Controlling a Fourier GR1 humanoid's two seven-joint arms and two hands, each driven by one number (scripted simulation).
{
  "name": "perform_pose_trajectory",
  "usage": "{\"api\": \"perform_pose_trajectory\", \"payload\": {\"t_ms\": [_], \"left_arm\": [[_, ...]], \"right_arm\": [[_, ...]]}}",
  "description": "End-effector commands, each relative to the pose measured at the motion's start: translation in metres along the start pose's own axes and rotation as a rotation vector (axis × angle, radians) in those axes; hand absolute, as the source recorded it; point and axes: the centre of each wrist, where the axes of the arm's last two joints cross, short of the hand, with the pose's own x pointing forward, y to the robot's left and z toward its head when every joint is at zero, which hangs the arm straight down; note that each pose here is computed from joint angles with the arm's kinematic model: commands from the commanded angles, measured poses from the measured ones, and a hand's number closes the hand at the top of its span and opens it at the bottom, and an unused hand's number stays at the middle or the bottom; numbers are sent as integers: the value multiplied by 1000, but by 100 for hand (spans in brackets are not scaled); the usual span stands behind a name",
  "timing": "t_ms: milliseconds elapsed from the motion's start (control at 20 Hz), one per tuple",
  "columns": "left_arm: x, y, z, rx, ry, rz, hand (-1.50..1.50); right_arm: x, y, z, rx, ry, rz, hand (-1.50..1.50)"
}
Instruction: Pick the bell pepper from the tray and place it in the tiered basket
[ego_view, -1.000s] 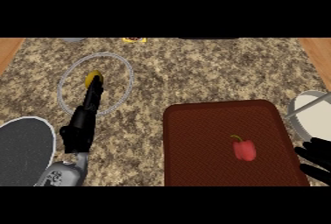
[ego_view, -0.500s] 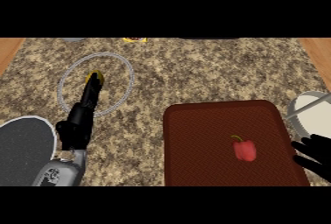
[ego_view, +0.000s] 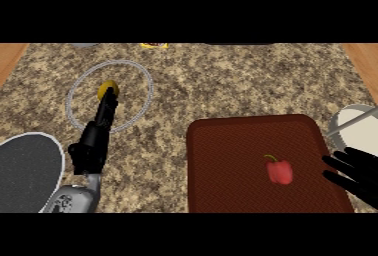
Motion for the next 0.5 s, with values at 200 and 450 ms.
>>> {"api": "perform_pose_trajectory", "payload": {"t_ms": [200,450], "left_arm": [[16,10,-2,4,-10,3,0],[16,4,-8,-6,2,-2,0]], "right_arm": [[2,27,-21,-15,-72,127,-150],[-9,25,-15,-39,5,109,-150]]}}
